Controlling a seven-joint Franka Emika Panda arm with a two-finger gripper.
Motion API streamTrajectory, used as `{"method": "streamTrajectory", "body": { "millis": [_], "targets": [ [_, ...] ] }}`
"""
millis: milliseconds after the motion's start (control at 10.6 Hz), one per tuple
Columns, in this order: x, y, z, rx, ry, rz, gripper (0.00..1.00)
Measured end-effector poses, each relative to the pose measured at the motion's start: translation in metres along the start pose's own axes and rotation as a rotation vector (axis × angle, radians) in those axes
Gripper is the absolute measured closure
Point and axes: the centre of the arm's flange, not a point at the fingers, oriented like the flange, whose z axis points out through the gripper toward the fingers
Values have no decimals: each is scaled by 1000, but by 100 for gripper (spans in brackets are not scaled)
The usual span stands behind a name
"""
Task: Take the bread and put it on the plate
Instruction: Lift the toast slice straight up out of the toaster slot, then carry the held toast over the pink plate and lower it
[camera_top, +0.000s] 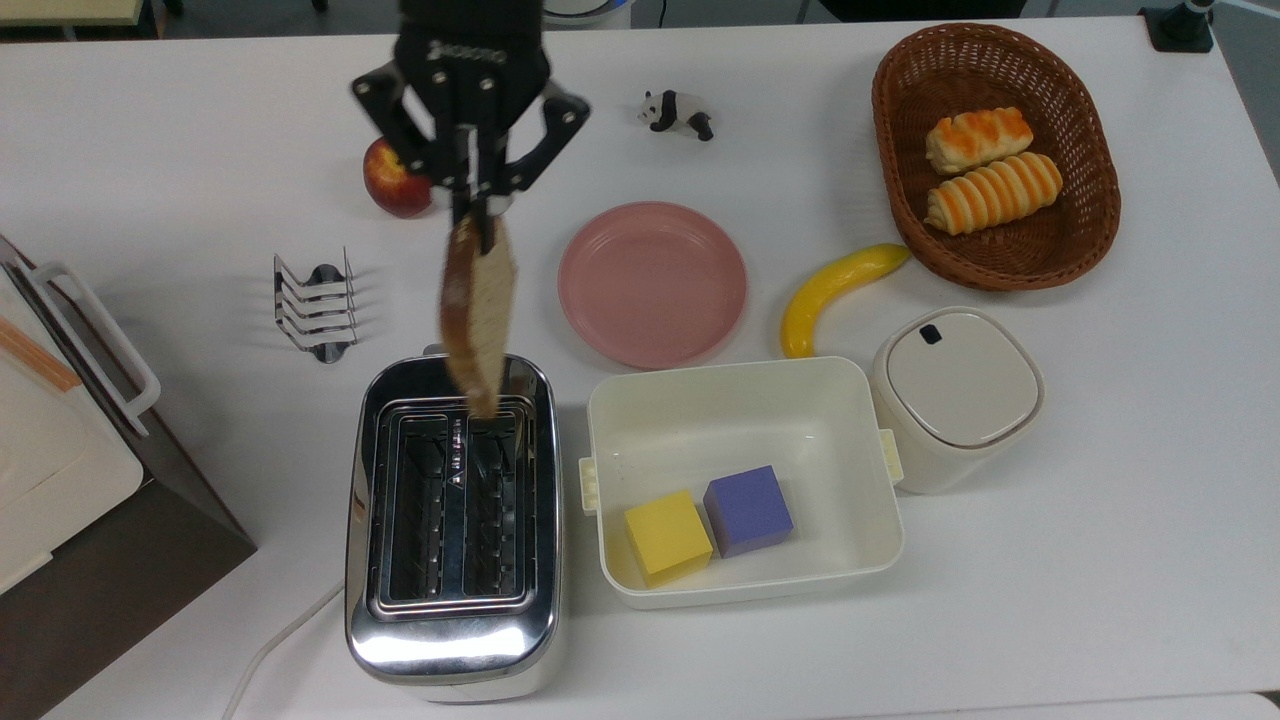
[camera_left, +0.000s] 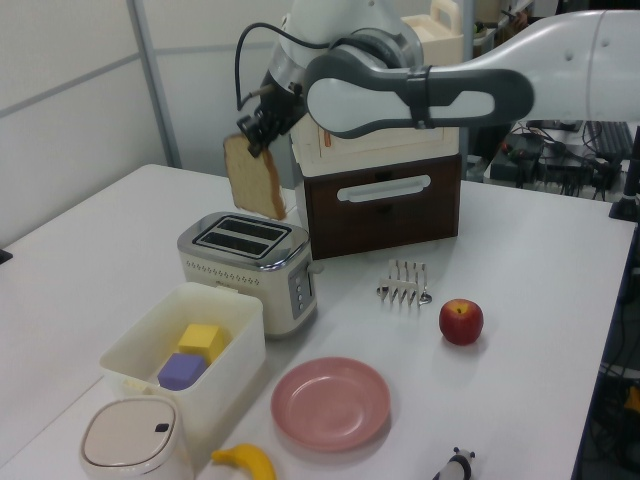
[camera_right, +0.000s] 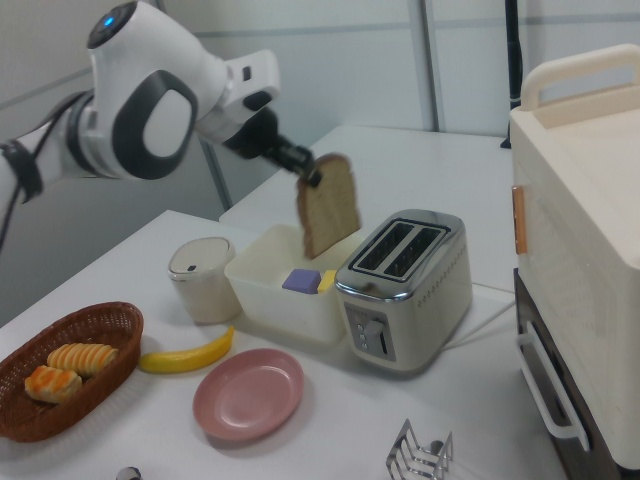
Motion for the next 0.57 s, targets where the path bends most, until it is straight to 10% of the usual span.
{"method": "streamTrajectory", "body": {
  "millis": [565],
  "targets": [
    [-96, -42, -17, 81, -347, -360, 91]
  ]
}}
